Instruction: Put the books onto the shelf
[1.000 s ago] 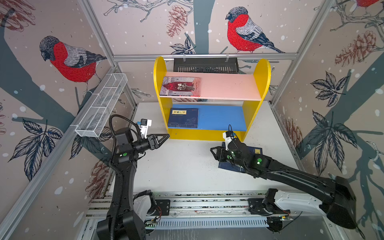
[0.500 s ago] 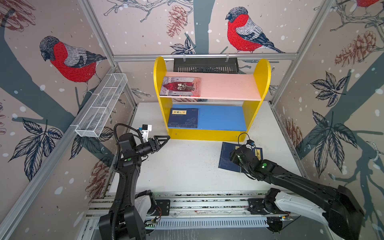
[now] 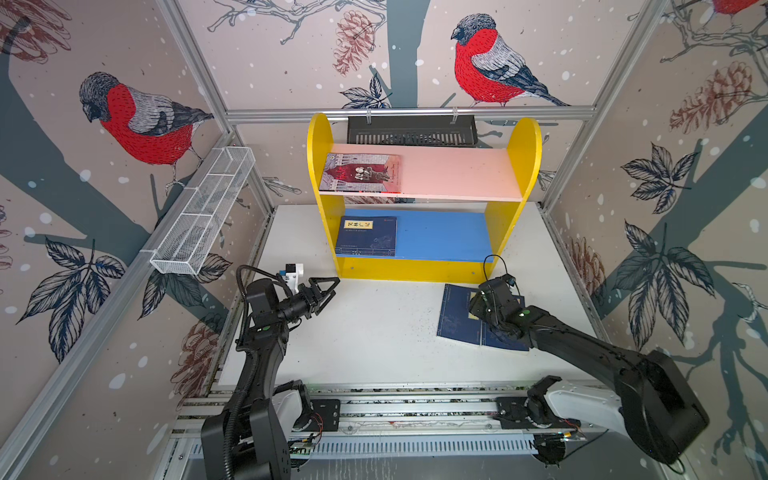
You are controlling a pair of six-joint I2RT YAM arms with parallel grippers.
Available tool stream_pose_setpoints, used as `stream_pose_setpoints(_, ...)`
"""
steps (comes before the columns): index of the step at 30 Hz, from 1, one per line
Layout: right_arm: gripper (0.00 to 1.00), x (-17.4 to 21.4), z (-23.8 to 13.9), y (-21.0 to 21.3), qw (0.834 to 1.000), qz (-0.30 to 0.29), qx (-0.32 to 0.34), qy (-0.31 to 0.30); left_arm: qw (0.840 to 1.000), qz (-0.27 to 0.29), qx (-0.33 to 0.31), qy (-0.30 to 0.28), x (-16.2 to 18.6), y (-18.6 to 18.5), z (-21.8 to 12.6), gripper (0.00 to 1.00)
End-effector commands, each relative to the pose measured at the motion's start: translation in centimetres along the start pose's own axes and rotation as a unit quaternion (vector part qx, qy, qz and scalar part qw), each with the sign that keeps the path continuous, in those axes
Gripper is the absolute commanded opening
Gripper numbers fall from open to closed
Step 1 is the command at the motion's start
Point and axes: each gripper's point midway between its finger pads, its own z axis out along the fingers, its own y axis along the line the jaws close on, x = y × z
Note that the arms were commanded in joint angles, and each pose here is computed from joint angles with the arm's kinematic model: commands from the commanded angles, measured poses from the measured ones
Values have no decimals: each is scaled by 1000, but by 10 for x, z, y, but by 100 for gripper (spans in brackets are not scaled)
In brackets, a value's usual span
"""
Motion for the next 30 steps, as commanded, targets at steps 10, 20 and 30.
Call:
stream_pose_setpoints(10, 69, 13, 32, 18, 996, -64, -5, 61, 999, 22, -21, -37, -5, 7, -4, 69)
stream_pose_setpoints(20, 66, 19, 31, 45, 991, -94, -59, 68, 999, 10, -23, -34, -2, 14, -2, 81)
stream_pose_setpoints(30, 66, 72, 5, 126, 967, -133, -185, 116, 998, -22, -48, -23, 9, 34, 3, 79)
